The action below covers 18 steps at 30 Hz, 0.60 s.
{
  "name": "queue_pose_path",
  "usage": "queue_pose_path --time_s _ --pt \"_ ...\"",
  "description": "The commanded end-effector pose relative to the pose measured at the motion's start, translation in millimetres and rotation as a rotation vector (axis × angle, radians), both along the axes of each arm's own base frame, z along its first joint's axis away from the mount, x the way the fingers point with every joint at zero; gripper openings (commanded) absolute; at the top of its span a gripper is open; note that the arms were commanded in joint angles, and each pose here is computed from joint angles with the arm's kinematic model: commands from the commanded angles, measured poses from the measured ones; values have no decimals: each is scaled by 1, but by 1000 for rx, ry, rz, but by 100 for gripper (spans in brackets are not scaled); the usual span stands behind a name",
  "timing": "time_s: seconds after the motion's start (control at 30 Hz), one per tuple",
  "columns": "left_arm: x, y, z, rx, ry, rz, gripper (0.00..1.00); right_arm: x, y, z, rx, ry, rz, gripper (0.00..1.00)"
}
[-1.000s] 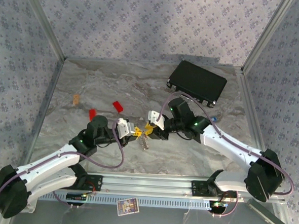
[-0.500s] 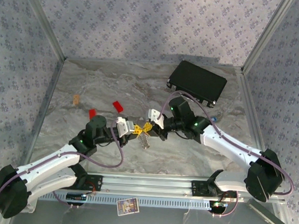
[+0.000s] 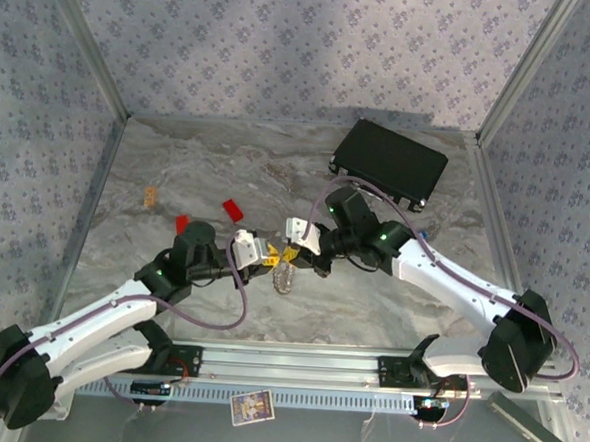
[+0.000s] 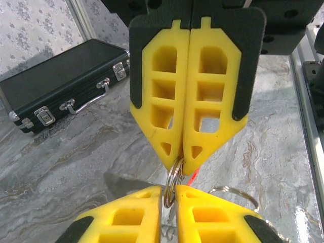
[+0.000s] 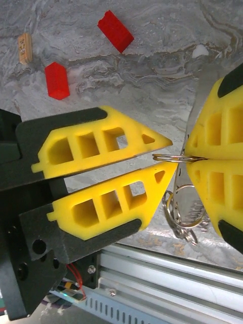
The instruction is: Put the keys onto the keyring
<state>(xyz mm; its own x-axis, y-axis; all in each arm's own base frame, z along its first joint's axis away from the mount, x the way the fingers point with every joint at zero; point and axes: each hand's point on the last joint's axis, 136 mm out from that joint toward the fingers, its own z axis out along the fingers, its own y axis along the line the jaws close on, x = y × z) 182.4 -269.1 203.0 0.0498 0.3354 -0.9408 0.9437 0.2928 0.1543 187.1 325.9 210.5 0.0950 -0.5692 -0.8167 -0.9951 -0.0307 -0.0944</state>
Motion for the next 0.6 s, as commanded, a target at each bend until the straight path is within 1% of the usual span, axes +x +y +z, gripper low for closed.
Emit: queue_pose_path --time_s 0.0,0.23,0.33,0.4,0.43,0.5,0.57 --pt "0 -3 7 18 -23 -22 15 -4 0 1 -64 -45 42 0" --pt "-1 -7 10 22 -33 -49 14 -5 5 0 -91 -68 65 0" --pt "-2 -8 12 26 -40 -63 8 -6 4 -1 -95 -65 65 0" --pt "-3 -8 13 24 -43 -73 3 -4 2 -2 -86 -58 47 0" --pt "-4 -8 13 23 -42 -77 0 -3 0 -1 -75 -58 35 6" --pt "-5 -9 12 20 -39 -83 0 -1 -4 -2 -48 -48 9 18" --pt "-6 -9 10 14 -33 -86 0 -1 -8 -3 -33 -35 -8 22"
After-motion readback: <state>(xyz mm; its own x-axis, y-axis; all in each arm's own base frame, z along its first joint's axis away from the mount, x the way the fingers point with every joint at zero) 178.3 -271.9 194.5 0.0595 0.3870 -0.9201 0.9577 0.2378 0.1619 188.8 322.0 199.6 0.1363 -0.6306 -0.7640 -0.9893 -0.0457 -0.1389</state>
